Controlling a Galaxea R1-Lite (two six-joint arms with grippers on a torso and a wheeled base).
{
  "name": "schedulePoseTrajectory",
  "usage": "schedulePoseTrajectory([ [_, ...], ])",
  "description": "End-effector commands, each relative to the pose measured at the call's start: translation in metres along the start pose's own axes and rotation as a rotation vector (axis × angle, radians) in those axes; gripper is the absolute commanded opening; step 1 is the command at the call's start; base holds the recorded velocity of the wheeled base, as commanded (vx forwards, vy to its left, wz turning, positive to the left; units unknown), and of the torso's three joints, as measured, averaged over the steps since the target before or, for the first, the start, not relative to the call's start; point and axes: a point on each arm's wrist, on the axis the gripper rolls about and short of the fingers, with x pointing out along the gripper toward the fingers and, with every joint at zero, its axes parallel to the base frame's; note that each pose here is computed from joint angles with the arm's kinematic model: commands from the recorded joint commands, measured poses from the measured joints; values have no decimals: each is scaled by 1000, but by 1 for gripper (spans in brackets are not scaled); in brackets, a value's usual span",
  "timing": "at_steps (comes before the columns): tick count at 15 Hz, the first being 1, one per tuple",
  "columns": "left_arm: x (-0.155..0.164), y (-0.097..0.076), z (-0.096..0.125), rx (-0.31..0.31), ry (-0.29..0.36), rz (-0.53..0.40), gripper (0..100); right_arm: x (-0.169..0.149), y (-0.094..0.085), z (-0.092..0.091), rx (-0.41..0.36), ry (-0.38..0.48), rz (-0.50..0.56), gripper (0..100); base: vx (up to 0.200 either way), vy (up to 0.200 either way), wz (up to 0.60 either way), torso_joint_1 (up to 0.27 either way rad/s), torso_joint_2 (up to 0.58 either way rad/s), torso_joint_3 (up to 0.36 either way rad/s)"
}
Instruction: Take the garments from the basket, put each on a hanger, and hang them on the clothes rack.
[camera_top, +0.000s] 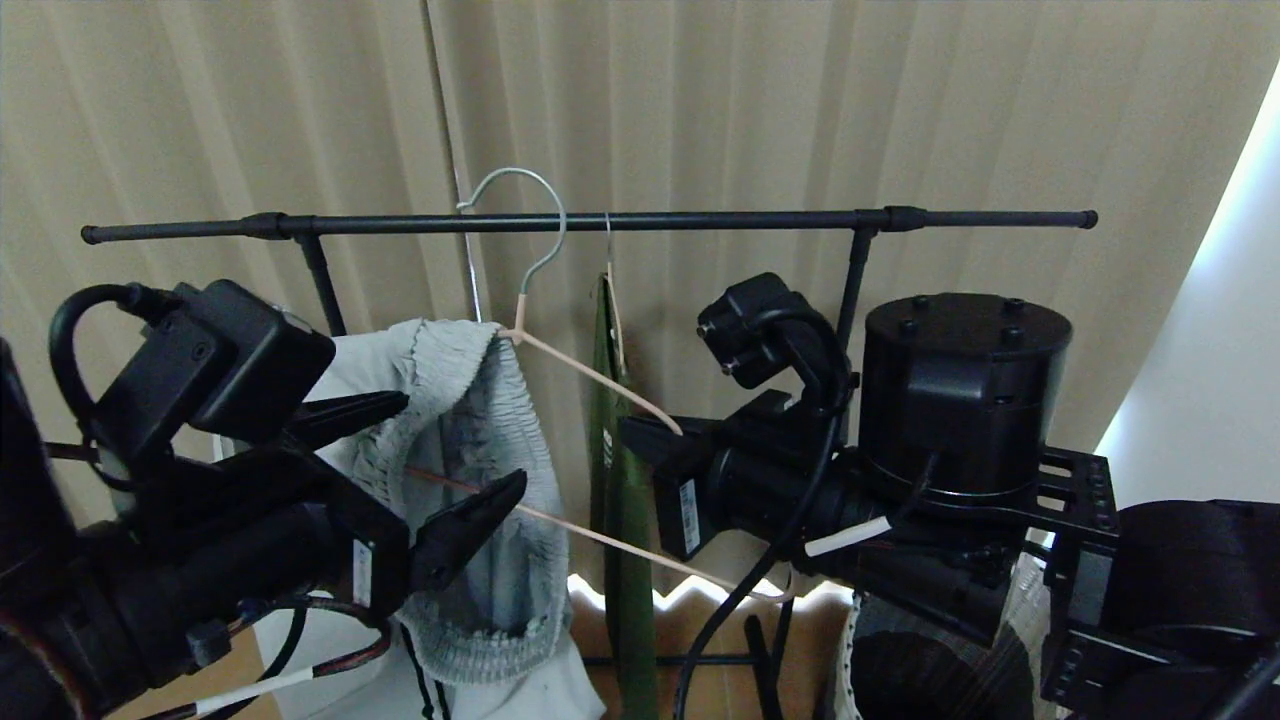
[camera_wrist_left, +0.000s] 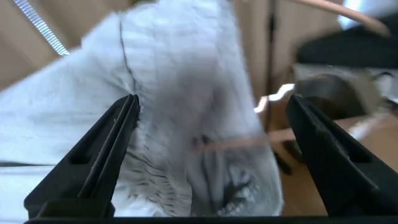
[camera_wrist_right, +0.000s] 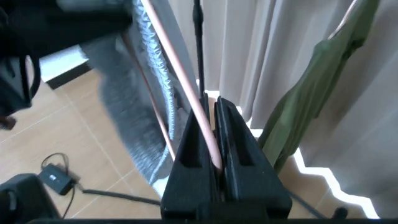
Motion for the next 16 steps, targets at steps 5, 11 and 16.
schedulePoseTrajectory([
  [5,-26,6,3,42,-83,-27,100,-36,-36,1,-15,-8,-96,0,0,0,0,0,0,0],
  [11,-19,5,6,130,-83,-54,100,-74,-56,-5,-7,-3,-86,0,0,0,0,0,0,0],
  [16,24,3,12,284,-26,-74,100,-81,-61,-13,-90,23,-41,0,0,0,0,0,0,0],
])
